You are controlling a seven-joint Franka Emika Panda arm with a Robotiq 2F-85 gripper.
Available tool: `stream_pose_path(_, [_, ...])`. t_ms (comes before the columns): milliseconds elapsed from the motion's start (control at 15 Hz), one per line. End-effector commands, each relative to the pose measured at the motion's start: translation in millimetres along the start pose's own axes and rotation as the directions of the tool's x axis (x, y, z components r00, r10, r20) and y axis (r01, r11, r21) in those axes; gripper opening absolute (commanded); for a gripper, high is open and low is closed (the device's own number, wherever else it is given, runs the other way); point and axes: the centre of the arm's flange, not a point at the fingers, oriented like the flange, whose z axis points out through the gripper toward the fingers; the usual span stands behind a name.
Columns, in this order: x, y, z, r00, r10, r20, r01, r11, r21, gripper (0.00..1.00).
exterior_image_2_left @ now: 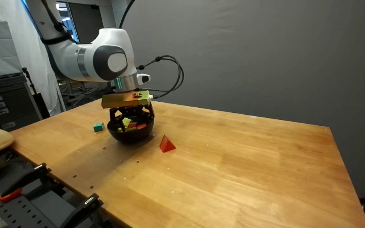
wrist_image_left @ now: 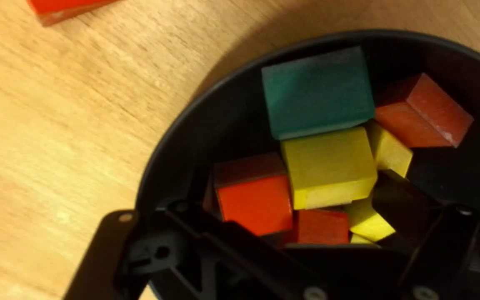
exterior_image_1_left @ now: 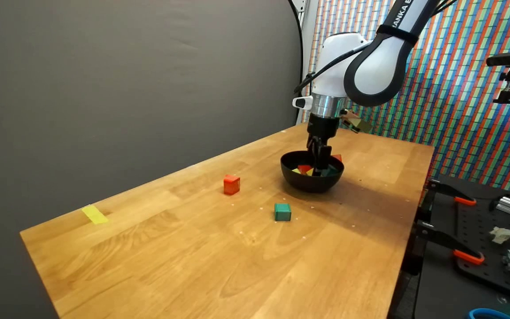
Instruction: Remove all the objects in the black bowl and put them on the table
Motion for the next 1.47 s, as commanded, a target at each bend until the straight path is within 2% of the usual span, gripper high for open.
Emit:
stream_pose_path(0, [-2,0,2,1.000,0.007,0.024,-0.007,1.000,0.024,0.93])
stream_pose_path(67, [-2,-1,3,1.000,0.012,0.027,-0.013,0.999,0.033,0.74])
stream_pose_path(133, [-1,-1,3,1.000,0.016,0.025,-0.017,0.999,0.038,0.67])
stream_pose_path(467, [1,-5,7,0.997,0.062,0.036,-0.065,0.994,0.084,0.63])
stream_pose_path(667, [3,-6,3,0.996,0.081,0.032,-0.084,0.993,0.085,0.63])
stream_pose_path(1133, [3,2,-43,0.997,0.073,-0.014,-0.073,0.997,-0.003,0.63])
stream_pose_path(1400, [0,20,-88,0.991,0.100,-0.086,-0.106,0.992,-0.070,0.63])
